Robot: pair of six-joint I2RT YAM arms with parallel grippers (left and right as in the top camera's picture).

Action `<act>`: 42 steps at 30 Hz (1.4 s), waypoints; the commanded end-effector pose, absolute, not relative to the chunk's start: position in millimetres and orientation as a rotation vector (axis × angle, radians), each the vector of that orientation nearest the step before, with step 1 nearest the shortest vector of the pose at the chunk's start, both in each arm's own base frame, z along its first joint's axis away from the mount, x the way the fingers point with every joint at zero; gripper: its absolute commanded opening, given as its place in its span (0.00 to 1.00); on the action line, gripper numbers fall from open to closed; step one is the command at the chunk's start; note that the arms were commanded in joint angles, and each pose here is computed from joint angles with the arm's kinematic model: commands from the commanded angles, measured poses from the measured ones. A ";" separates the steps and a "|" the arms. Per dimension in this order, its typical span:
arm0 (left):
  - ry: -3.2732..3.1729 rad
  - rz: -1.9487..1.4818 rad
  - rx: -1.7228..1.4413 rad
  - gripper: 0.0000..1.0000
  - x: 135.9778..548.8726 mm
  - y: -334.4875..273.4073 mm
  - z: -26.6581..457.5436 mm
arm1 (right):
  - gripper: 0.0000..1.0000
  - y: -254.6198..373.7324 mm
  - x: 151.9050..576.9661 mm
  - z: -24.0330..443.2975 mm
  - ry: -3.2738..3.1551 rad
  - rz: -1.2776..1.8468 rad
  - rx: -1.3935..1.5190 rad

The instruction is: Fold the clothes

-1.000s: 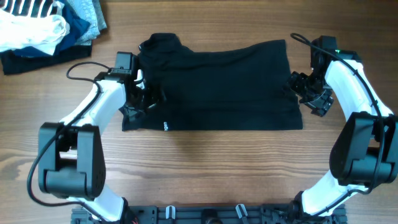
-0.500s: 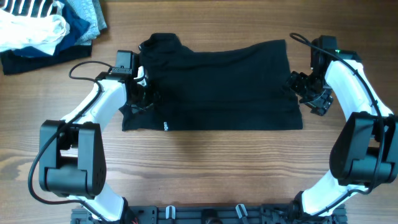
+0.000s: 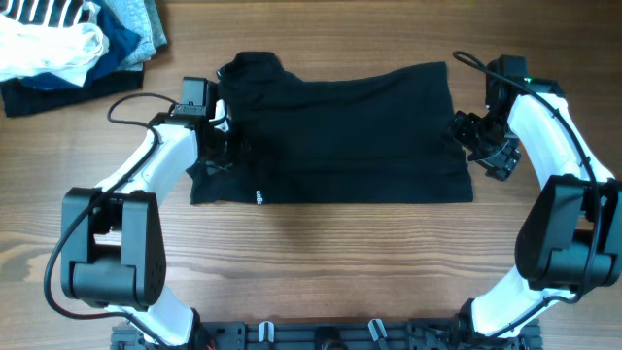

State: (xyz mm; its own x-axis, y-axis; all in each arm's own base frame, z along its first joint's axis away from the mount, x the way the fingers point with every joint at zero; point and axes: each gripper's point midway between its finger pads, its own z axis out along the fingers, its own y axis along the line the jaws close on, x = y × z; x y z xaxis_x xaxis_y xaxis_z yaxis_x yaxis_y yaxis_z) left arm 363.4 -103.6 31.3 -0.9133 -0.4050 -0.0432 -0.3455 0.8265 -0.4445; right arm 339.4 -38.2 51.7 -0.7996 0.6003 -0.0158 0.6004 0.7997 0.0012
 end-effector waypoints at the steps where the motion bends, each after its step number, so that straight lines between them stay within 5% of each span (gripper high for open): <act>1: 2.831 -0.697 -0.569 0.04 373.9 -109.2 31.3 | 1.00 -38.3 344.4 56.4 2.955 0.013 0.971; 12: 2.695 -0.732 -0.506 0.10 408.5 -113.2 35.5 | 1.00 -38.2 344.4 56.4 2.956 0.013 0.971; 14: 2.687 -0.733 -0.502 0.25 412.8 -113.7 30.3 | 1.00 -38.2 344.4 56.4 2.955 0.013 0.971; 16: 2.679 -0.735 -0.497 0.67 417.5 -114.3 24.3 | 1.00 -37.0 344.7 56.4 2.957 0.024 0.971; 18: 2.657 -0.739 -0.476 0.83 423.8 -115.0 22.9 | 1.00 -35.1 345.6 56.5 2.956 0.043 0.970; 32: 2.484 -0.723 -0.381 0.91 404.6 -93.9 144.6 | 1.00 -34.4 351.6 56.7 2.935 0.061 0.962; 42: 2.912 -0.624 -0.568 0.97 328.8 -93.0 66.6 | 1.00 -33.5 358.1 57.2 2.913 0.082 0.952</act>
State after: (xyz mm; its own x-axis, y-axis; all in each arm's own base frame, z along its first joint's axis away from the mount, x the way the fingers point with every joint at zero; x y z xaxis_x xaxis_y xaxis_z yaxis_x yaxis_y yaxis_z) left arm 338.9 -92.0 98.8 -0.9109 -0.3987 -0.1064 -0.3098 0.8310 -0.4620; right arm 349.9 -34.8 52.1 -0.8008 0.5977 -0.0376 0.5962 0.8016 0.0445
